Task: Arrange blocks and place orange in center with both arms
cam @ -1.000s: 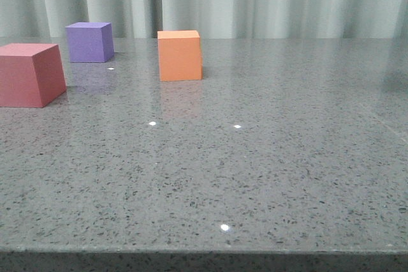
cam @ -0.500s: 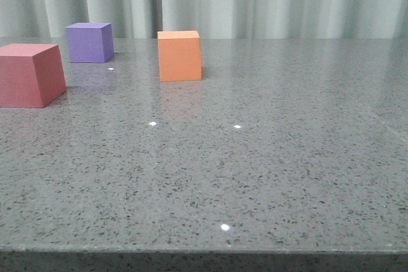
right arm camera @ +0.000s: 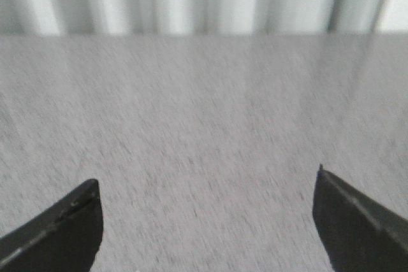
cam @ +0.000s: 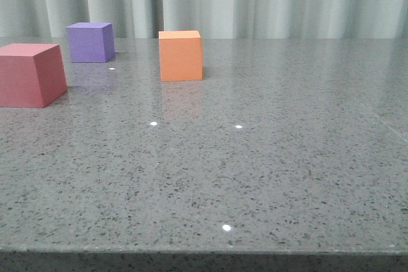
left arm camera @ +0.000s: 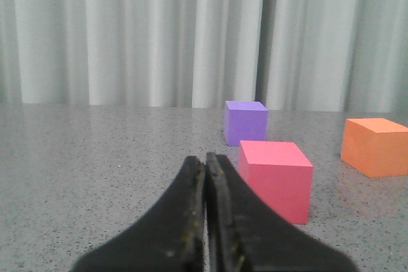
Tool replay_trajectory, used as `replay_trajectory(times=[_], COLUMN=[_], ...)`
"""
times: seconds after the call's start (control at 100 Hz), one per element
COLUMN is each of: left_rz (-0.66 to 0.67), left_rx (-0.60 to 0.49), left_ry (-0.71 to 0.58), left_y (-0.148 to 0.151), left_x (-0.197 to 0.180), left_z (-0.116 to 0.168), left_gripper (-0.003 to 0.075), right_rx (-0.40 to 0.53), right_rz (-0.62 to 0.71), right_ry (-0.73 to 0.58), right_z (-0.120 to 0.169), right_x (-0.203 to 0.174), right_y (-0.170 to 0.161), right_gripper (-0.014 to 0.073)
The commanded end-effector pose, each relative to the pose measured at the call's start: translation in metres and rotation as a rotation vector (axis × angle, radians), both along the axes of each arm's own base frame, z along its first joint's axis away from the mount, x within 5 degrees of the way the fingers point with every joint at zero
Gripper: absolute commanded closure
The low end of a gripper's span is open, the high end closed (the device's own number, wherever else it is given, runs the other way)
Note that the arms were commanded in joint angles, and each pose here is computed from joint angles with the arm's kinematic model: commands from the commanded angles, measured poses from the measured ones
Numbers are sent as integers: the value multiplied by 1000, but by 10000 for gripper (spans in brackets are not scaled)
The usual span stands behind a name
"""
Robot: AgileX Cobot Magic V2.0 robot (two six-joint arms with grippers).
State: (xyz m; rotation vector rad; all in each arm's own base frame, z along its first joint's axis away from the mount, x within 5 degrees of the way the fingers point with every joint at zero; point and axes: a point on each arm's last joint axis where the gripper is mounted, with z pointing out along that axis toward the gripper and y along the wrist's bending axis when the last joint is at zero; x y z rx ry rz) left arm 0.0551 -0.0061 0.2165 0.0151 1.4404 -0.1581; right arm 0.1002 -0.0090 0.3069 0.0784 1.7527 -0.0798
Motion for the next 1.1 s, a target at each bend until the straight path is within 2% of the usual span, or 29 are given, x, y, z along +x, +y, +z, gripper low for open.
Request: replay_trajectory(times=[0.0,0.1,0.17,0.36,0.44,0.71,0.89,1.0,1.09], left_rz=[-19,-19,-19,-19,-19,-23,-25,-29,-27], left_rx=[-12,-12,-12,-12,-12,-23,-124,-184,-188], left_ry=[-71,-71,-71,-71,-71,-105,-115,-46,80], left_y=[-1,-1,-1,-1,-1,-1,1,1,0], left_x=[-2,-2,-2,-2,-2,-3,-8,-7,0], left_z=[-5,-5,-5,-5,-5,0,31,59,80], left_gripper=[741,741,741,741,741,741,741,741,741], right_rx=[-44,-45,-45,-43,-43,-43,-43,-43,-43], right_rz=[62,83,82,67,65,65,65,65,65], right_ry=[-199,-244,-240,-197,-190,-190,-190,-190,-190], right_z=[20,20,20,16,15,15,15,15,15], right_x=[2,2,2,3,3,3,3,3,3], right_y=[5,7,7,6,5,5,5,5,5], right_gripper=[-54,6,108,531,671,664,664,664,664])
